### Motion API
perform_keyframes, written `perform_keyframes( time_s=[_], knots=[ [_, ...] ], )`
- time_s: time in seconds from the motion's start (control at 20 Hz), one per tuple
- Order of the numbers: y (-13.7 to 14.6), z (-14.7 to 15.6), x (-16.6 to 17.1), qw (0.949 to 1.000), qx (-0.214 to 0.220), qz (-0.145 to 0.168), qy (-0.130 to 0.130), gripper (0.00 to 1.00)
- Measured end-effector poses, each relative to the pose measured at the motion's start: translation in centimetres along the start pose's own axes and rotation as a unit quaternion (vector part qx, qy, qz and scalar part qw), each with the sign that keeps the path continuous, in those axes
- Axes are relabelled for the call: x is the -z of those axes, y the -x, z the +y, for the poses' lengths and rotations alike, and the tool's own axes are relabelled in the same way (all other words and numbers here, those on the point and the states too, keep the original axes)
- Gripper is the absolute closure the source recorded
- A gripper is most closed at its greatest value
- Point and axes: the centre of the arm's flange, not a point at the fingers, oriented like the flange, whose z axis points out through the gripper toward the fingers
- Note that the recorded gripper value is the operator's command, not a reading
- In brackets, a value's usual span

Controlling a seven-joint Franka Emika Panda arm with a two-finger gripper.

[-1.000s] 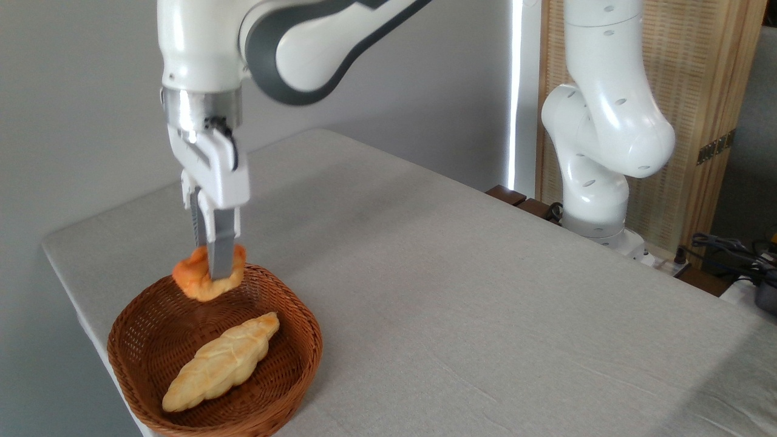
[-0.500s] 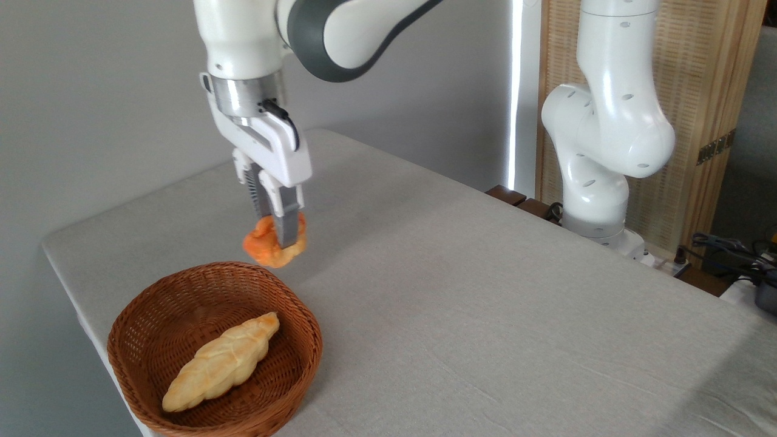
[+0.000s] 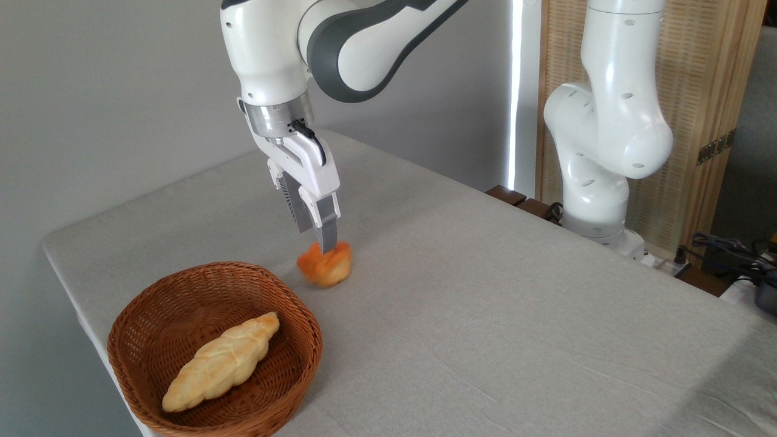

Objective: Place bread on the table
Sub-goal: 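Open the gripper to release the bun and raise it away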

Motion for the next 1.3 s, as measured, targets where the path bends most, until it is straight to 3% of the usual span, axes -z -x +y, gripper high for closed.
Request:
perform_keyframes(
  time_s=[0.35,0.55,0.8,1.1,1.3],
  knots=[
    [-0.2,-0.1,0.6,1.0,-0.001,0.008,-0.005,0.0],
    [-0.3,-2.2,4.8,0.9984,0.016,0.047,-0.026,0.0],
    [2.4,-7.2,9.9,0.9934,0.053,0.088,-0.051,0.0],
    [5.7,-9.7,12.8,0.9966,0.047,0.062,-0.03,0.0],
    [6.4,-10.2,13.3,0.997,0.046,0.047,-0.04,0.0]
  ],
)
